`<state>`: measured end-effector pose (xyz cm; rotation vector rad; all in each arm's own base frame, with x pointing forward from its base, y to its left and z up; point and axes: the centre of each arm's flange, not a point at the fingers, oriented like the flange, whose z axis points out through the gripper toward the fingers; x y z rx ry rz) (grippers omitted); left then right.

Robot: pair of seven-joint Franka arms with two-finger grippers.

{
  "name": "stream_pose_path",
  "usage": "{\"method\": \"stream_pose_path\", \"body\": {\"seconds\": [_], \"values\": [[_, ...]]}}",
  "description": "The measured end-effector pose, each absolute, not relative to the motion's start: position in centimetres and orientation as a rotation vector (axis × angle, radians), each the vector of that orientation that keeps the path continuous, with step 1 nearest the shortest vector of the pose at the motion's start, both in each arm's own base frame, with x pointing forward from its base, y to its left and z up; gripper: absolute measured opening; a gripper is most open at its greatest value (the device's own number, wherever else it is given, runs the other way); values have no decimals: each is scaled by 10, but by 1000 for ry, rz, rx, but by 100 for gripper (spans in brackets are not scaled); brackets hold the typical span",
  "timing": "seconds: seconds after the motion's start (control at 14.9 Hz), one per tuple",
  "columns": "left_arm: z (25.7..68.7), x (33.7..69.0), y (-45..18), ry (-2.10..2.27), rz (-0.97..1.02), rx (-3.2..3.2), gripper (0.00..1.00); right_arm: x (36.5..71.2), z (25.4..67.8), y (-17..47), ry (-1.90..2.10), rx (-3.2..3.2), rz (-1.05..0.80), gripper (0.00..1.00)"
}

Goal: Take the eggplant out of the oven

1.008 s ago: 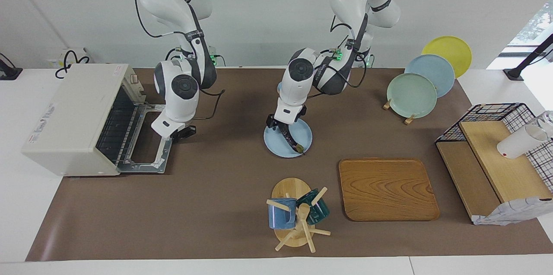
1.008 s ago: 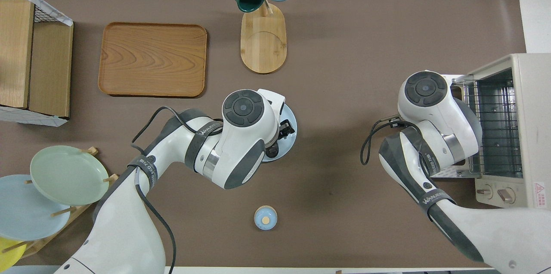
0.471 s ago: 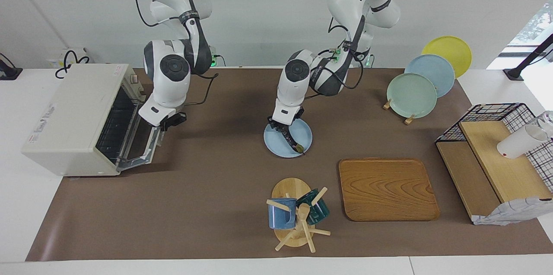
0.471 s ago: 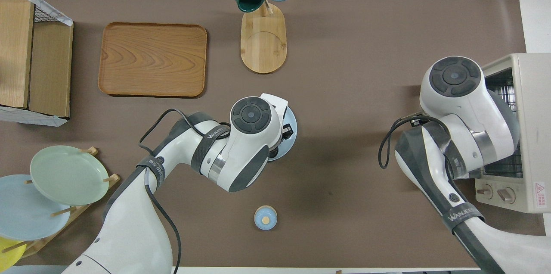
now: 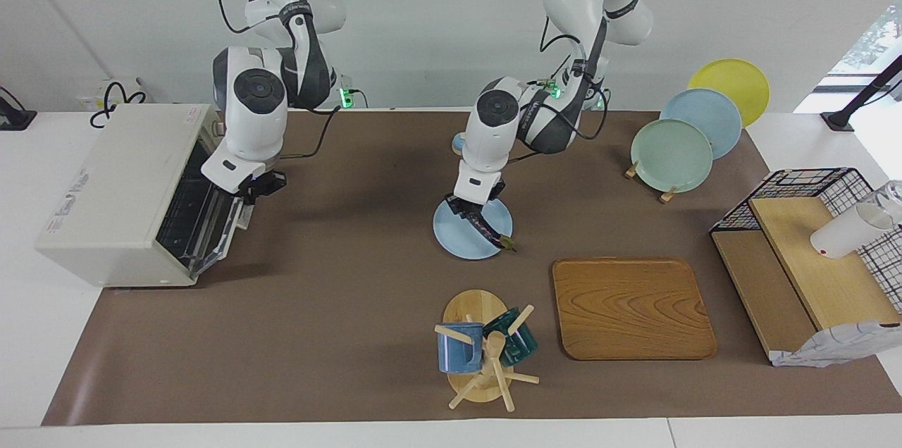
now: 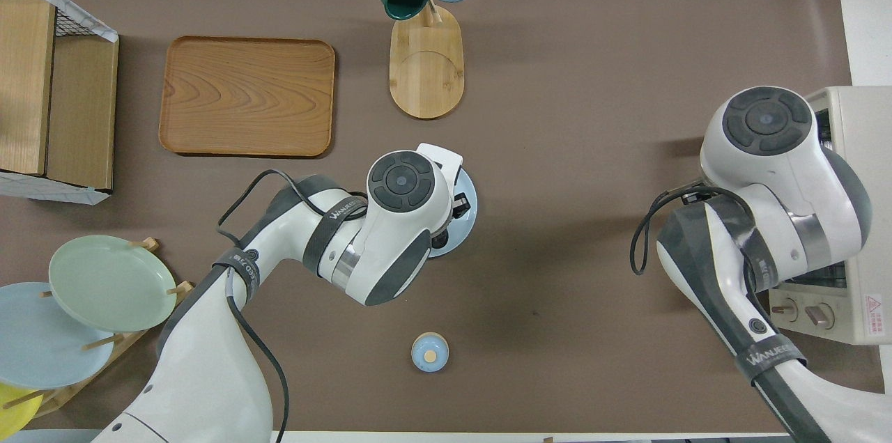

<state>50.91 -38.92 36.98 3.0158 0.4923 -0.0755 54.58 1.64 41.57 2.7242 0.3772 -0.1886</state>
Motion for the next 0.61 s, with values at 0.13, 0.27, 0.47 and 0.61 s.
{"method": "stream_pose_path", "body": {"seconds": [0.13, 0.27, 0.47, 0.61], "values": [[413, 545, -345, 412, -59, 3024, 42, 545, 427, 2, 375, 2727, -183, 10], [440, 582, -288, 331, -46, 3033, 42, 543, 439, -15, 353, 2732, -169, 10], [439, 621, -204, 162, -26, 3046, 42, 539, 452, -40, 353, 2736, -161, 15], [426, 637, -154, 31, -38, 3053, 42, 539, 455, -46, 343, 2742, -160, 16]]}}
